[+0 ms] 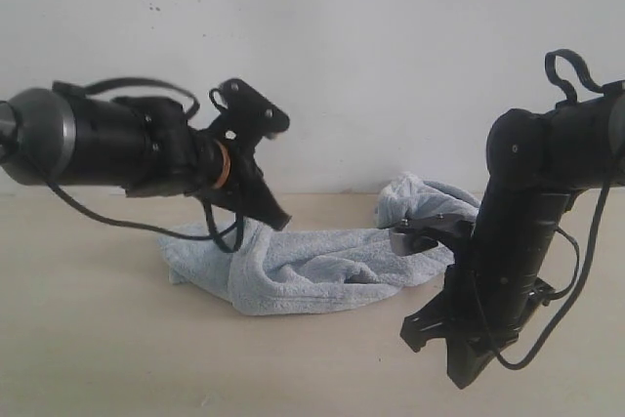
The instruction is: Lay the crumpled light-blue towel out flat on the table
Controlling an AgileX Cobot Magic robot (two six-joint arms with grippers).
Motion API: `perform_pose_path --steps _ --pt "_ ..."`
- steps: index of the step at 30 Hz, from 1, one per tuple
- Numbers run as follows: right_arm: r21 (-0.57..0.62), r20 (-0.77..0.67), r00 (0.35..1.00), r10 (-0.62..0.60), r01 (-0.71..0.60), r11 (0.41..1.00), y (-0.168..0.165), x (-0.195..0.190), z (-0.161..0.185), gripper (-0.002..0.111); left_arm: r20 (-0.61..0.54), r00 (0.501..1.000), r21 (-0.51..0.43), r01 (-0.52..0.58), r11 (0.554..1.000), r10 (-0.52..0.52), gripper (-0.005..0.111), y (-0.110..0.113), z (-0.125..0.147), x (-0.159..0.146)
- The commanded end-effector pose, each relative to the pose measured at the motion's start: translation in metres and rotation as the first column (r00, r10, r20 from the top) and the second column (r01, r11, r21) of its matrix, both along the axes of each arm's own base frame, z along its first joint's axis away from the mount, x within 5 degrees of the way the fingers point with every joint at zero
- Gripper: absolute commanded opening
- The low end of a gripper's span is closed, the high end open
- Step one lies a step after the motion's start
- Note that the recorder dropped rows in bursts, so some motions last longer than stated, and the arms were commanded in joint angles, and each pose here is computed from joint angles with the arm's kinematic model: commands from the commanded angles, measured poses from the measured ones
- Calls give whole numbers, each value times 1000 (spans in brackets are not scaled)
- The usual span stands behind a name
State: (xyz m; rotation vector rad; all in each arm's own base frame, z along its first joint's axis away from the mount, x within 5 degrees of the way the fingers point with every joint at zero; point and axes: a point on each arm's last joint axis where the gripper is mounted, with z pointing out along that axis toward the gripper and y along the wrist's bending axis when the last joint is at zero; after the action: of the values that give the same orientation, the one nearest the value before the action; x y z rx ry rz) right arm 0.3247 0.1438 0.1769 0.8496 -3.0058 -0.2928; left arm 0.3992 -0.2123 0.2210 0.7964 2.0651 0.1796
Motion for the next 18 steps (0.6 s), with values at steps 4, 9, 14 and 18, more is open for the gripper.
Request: perform_pose_path --steps 4,9,14,18 --pt "17 -13 1000 -2 3 1000 1 -2 4 0 -47 993 -292 -116 949 107 4 -14 49 16" --pt "0 -83 996 12 -12 1000 0 -8 4 0 -276 936 -340 -309 888 220 29 -11 9 31" --pt "5 -62 998 8 -7 1000 0 -6 4 0 -384 896 -410 -380 829 221 69 -20 -18 34" --pt "9 -46 999 6 -6 1000 1 -5 4 0 -418 880 -392 -397 829 224 75 -24 -47 39"
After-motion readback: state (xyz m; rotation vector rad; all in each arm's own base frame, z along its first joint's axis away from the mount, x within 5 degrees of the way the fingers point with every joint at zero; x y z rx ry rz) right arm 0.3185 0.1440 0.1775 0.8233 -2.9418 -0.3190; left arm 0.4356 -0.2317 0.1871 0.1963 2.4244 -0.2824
